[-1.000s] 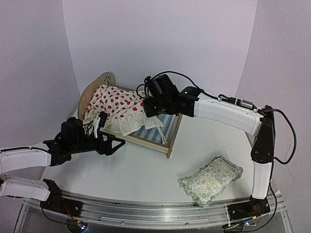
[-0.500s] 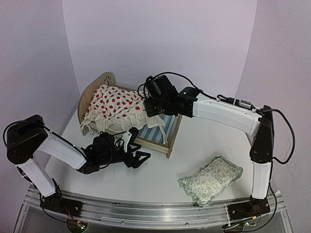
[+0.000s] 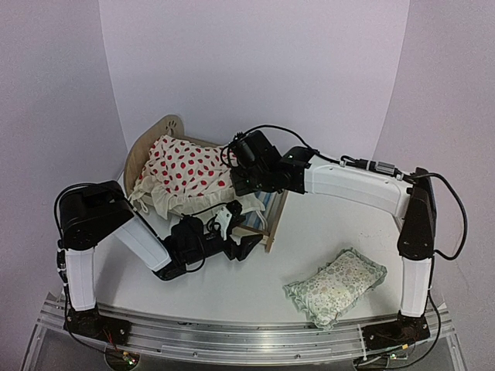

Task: Set up the pet bed
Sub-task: Cross the right ropes of the mattress at the bed frame base.

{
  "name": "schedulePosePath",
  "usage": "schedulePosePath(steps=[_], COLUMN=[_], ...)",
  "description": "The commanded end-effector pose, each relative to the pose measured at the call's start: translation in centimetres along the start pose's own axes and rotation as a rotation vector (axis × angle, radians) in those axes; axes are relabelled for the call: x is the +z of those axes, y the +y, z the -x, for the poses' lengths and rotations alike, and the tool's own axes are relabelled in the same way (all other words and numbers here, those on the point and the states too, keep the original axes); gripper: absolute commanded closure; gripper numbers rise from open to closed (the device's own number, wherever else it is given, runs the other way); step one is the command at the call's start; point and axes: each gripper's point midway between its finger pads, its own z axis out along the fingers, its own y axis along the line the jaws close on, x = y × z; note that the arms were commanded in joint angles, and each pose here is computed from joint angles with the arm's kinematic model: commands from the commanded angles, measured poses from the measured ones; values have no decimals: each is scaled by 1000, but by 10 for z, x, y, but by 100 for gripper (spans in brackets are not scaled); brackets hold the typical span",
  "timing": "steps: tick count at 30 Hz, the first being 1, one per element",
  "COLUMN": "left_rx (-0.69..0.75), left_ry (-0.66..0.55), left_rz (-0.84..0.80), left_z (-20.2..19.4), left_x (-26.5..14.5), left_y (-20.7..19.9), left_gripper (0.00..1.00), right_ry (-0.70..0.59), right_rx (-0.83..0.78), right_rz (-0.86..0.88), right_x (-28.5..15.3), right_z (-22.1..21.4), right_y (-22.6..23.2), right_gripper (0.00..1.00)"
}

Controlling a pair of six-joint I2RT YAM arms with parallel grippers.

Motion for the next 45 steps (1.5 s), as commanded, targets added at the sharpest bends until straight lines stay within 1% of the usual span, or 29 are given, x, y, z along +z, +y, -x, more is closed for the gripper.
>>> schedulePosePath(steps=[1, 9, 13, 16, 18, 22, 26, 27, 31, 34, 37, 39, 42, 45], left_rx=[40, 27, 19, 13, 10, 8, 9, 9, -24, -23, -26, -25, -16, -9], left_ry=[-152, -179, -181, -151, -153, -160, -159, -158, -145, -131, -125, -121, -119, -119], left_rz=[70, 70, 102, 141, 145, 138, 128, 127, 121, 120, 113, 110, 110, 117], left_z=[30, 25, 23, 15, 15, 14, 16, 16, 14, 11, 11, 11, 11, 12], left_x=[13, 36, 41, 46, 48, 49, 49, 49, 45, 45, 45, 46, 46, 46], left_y=[9, 10, 15, 22, 23, 22, 20, 20, 19, 19, 17, 16, 16, 16], left_gripper=[18, 32, 45, 45, 46, 58, 75, 76, 76, 86, 91, 97, 100, 100], right_ry=[-67, -75, -78, -84, -86, -91, -93, -94, -100, -100, -101, -103, -102, -100], right_rx=[68, 69, 75, 84, 90, 95, 93, 91, 84, 84, 85, 83, 82, 81], right_rz=[24, 26, 37, 45, 56, 60, 60, 60, 51, 51, 49, 46, 45, 45], right_x=[-21, -26, -30, -34, -35, -37, -36, -36, -35, -33, -32, -32, -31, -31], right_z=[27, 25, 25, 26, 26, 27, 28, 28, 30, 30, 31, 31, 31, 30], right_y=[-5, -9, -9, -10, -9, -10, -9, -9, -9, -8, -8, -8, -8, -8], right_gripper=[100, 100, 100, 100, 100, 100, 100, 100, 100, 100, 100, 100, 100, 100])
